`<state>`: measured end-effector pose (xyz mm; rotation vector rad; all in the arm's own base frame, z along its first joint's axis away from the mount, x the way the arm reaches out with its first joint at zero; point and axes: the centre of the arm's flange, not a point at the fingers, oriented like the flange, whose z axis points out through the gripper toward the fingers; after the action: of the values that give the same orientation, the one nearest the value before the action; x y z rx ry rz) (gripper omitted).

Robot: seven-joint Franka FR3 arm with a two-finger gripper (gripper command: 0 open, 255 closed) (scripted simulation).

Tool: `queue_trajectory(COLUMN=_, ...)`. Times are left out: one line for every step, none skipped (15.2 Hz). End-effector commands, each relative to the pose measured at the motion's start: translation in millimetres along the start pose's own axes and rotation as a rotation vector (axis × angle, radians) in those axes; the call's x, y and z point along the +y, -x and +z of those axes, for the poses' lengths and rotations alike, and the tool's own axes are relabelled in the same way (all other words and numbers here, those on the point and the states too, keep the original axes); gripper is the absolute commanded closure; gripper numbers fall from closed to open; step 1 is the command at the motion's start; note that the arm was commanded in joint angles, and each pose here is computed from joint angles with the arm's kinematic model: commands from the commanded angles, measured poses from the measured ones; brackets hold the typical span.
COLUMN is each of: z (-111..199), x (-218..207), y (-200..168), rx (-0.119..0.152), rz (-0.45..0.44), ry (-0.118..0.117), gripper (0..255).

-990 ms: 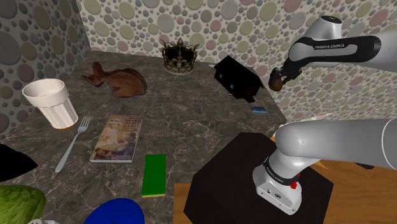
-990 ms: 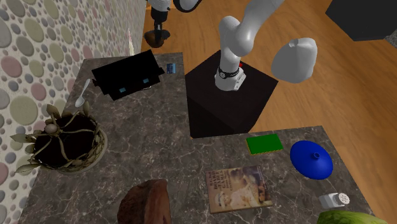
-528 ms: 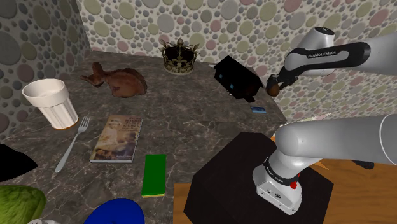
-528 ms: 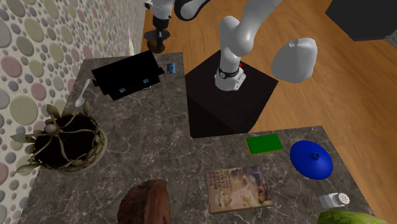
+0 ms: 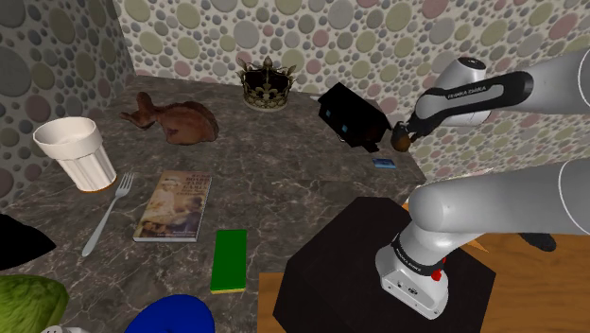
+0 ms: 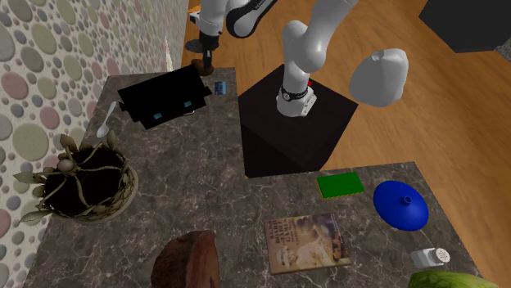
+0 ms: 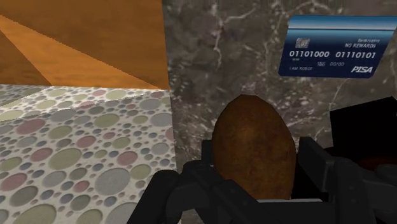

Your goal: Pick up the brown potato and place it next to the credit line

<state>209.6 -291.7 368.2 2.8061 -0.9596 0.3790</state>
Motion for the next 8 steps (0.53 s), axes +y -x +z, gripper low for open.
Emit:
queue_trajectory(z=10.6, x=-2.0, y=1.8, rx=0.001, rz=0.000, ry=0.000, gripper=255)
queue_trajectory(z=15.6, x=-2.4, y=3.3, rx=0.001, rz=0.000, ry=0.000, gripper=255)
queue_trajectory(z=20.7, x=-2.7, y=4.8, rx=0.001, rz=0.000, ry=0.000, gripper=255)
queue_trajectory(z=25.7, x=-3.0, y=6.3, rx=0.001, rz=0.000, ry=0.000, gripper=255)
queue_trajectory(z=30.8, x=-3.3, y=7.9, rx=0.001, rz=0.000, ry=0.000, gripper=255)
queue_trajectory(z=38.4, x=-3.8, y=10.1, rx=0.001, rz=0.000, ry=0.000, gripper=255)
queue_trajectory(z=38.4, x=-3.8, y=10.1, rx=0.001, rz=0.000, ry=0.000, gripper=255)
queue_trajectory(z=38.4, x=-3.8, y=10.1, rx=0.001, rz=0.000, ry=0.000, gripper=255)
